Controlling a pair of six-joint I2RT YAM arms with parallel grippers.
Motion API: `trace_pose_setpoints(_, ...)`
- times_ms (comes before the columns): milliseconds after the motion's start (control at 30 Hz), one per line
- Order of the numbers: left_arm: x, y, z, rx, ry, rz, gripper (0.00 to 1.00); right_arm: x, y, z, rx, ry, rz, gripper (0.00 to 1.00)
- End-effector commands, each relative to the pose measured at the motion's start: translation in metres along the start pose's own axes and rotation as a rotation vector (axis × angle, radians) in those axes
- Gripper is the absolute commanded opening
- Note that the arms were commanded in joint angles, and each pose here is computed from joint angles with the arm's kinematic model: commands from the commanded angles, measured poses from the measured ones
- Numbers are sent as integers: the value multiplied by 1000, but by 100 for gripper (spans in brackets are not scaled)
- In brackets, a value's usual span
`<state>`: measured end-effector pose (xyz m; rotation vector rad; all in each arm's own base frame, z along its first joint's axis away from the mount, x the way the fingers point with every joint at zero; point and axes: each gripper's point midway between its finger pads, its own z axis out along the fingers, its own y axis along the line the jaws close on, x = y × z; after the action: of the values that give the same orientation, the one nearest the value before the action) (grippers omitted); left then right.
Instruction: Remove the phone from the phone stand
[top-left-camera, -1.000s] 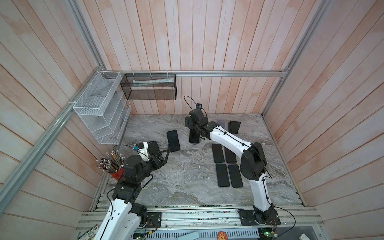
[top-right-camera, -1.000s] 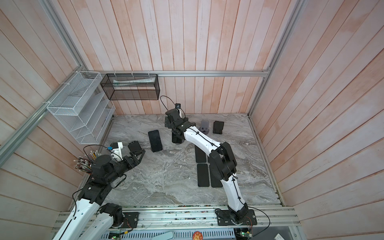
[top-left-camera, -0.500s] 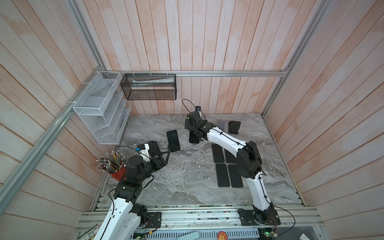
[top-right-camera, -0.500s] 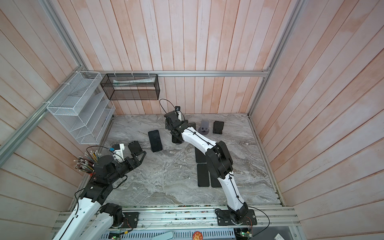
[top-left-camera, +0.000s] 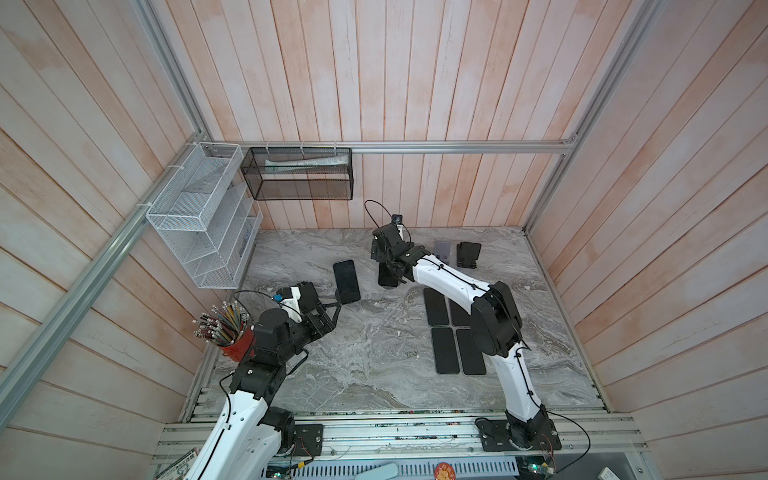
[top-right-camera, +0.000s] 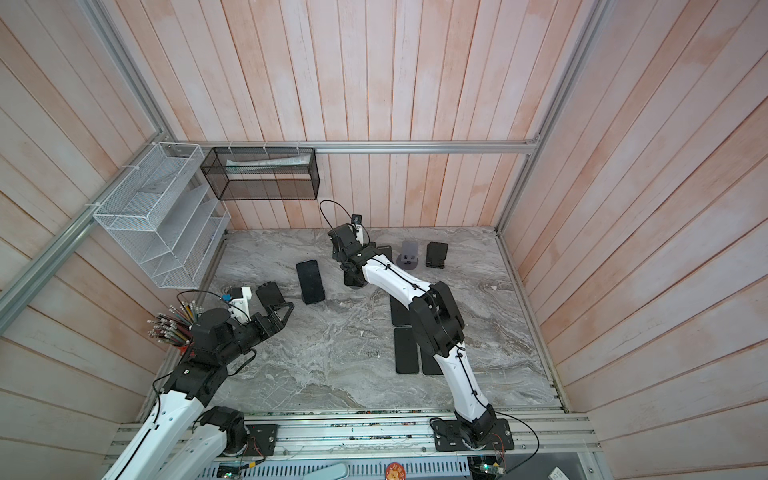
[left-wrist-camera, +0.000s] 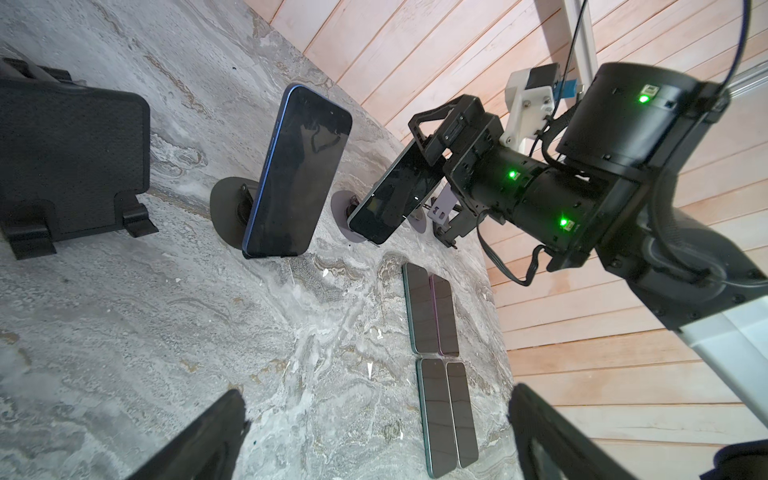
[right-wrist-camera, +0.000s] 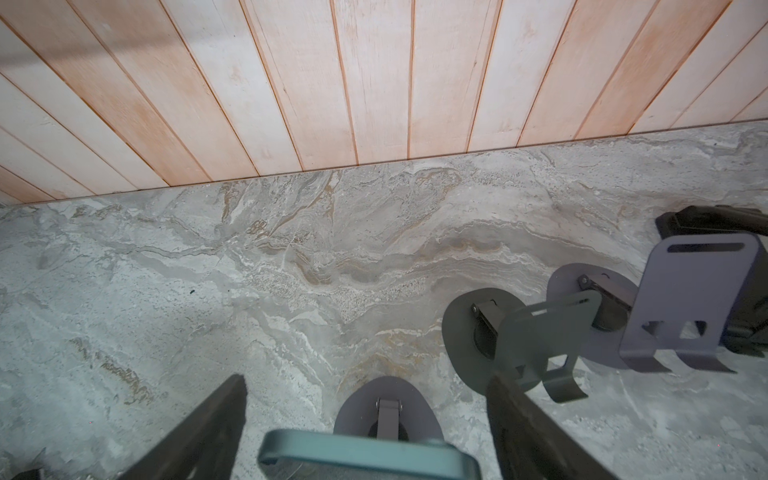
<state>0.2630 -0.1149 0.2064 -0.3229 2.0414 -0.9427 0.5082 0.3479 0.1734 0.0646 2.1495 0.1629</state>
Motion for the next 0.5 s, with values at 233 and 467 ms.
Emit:
trace_pose_setpoints(233,1,8,4,-21,-19,29,100,11,-5,9,43,21,-29,89)
trace_pose_setpoints(467,3,10,3,-22,-15,29,100,19,-7,12,52,40,-27,88)
